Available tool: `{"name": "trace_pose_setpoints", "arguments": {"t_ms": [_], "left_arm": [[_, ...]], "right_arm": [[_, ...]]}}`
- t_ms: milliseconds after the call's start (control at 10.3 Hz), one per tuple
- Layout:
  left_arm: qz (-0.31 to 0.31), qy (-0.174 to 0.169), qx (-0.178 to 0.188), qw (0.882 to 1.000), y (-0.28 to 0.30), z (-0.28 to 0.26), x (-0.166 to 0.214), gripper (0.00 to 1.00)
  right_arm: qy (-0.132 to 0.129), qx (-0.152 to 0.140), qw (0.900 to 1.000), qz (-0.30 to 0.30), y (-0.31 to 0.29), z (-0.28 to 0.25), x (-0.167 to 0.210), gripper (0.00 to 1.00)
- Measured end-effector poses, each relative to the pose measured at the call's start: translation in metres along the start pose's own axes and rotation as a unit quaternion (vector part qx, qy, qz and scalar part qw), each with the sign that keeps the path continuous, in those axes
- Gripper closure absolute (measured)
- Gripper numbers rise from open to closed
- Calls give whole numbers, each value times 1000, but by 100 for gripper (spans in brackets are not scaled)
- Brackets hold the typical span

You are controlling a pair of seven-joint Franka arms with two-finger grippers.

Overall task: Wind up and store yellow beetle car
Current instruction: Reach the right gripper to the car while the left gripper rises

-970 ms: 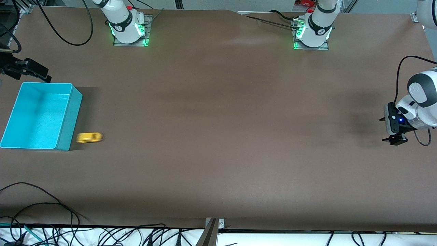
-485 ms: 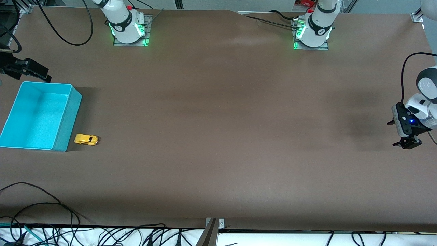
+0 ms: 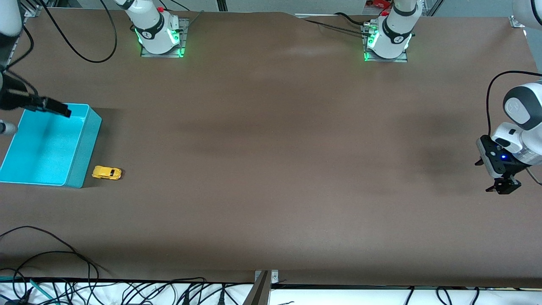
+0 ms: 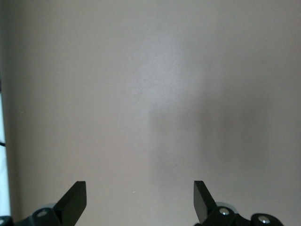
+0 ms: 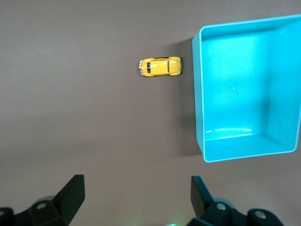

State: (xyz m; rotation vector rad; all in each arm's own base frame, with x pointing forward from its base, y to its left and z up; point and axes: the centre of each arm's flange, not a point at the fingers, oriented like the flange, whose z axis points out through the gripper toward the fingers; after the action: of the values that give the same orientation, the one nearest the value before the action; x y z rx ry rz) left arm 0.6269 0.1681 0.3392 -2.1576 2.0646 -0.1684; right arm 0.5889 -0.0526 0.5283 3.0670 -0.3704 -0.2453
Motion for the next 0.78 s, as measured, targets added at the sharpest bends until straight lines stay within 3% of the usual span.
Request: {"name": "trace_pose_setpoints", "arguments": {"t_ms": [194, 388, 582, 776], "left_arm": [[4, -2, 15, 1000, -4, -11, 5, 0], [8, -2, 36, 999, -8, -62, 12, 0], [-2, 4, 44, 999, -2, -131, 25, 0], [-22, 11, 42, 999, 13, -186, 29, 0]], "right_arm": [[-9, -6, 995, 102, -8, 47, 32, 0], [-15, -14, 980, 196, -16, 106, 64, 0], [-11, -20, 955, 294, -21, 166, 92, 0], [4, -19, 918, 396, -14, 204, 111, 0]]}}
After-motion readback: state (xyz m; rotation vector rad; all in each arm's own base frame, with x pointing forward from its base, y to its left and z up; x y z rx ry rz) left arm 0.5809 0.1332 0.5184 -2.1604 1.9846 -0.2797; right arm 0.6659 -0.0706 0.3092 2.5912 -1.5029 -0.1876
